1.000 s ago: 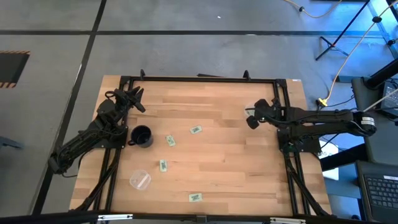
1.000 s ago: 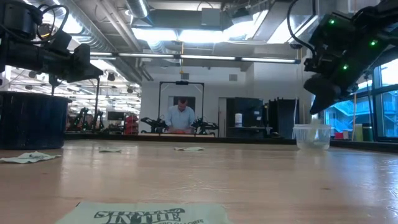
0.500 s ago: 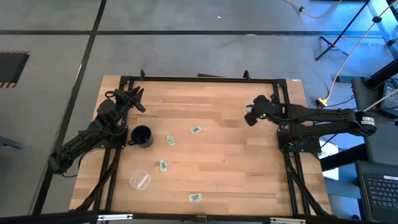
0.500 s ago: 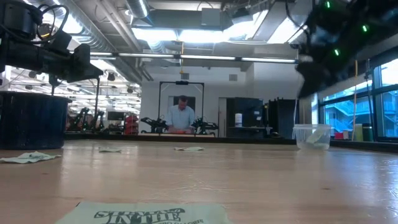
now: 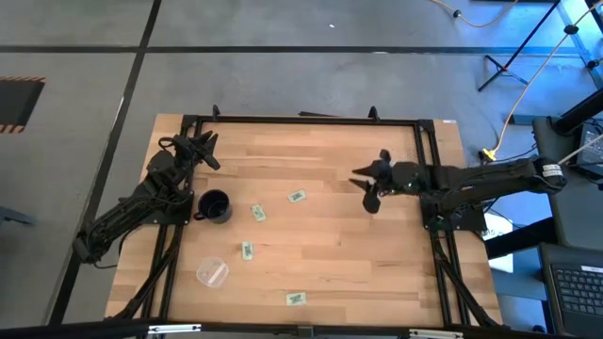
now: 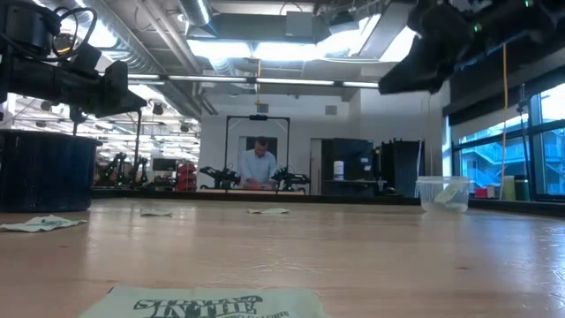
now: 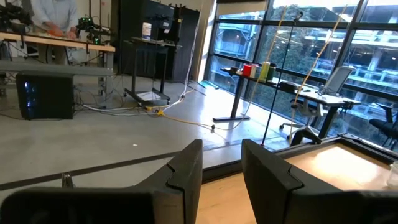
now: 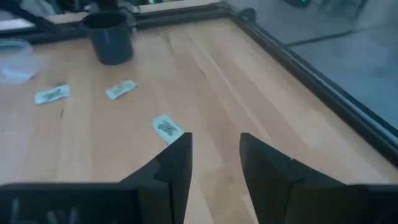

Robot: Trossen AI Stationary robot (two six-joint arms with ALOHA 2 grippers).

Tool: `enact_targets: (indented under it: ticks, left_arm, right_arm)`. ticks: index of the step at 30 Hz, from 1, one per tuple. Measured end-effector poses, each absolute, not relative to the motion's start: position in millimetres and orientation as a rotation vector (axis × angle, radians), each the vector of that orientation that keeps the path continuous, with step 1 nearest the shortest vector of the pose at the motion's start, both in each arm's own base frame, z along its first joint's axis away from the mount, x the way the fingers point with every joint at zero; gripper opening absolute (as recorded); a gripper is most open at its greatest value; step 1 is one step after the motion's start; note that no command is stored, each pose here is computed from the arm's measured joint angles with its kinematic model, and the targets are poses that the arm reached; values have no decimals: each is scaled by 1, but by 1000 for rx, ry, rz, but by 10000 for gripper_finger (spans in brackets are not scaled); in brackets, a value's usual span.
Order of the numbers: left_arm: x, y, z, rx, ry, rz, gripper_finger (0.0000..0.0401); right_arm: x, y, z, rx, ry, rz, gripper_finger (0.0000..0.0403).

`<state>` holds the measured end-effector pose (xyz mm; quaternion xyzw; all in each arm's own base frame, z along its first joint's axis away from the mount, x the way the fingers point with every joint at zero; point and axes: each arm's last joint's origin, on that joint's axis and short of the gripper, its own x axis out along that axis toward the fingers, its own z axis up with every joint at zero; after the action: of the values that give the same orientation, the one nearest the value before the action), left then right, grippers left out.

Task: Pick and place items into bin
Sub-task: Put the light green stevia packet into the bottom transparent bin

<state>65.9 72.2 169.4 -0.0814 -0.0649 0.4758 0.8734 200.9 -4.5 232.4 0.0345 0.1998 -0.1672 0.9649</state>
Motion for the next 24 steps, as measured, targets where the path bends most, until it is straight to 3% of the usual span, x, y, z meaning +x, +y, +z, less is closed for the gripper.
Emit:
enact_targets:
  ticks: [13,18,24]
  left_arm:
    - [66,72,169,-170,-134,975,106]
    - [72,67,176,-120,-156,722,116]
    - [76,54,197,-25,-325,361,154]
  right_arm:
    - [196,-1,178,58,299,-308,138]
    - [196,-1,178,35,299,-305,138]
    - [196,-1,178,17,303,-303,138]
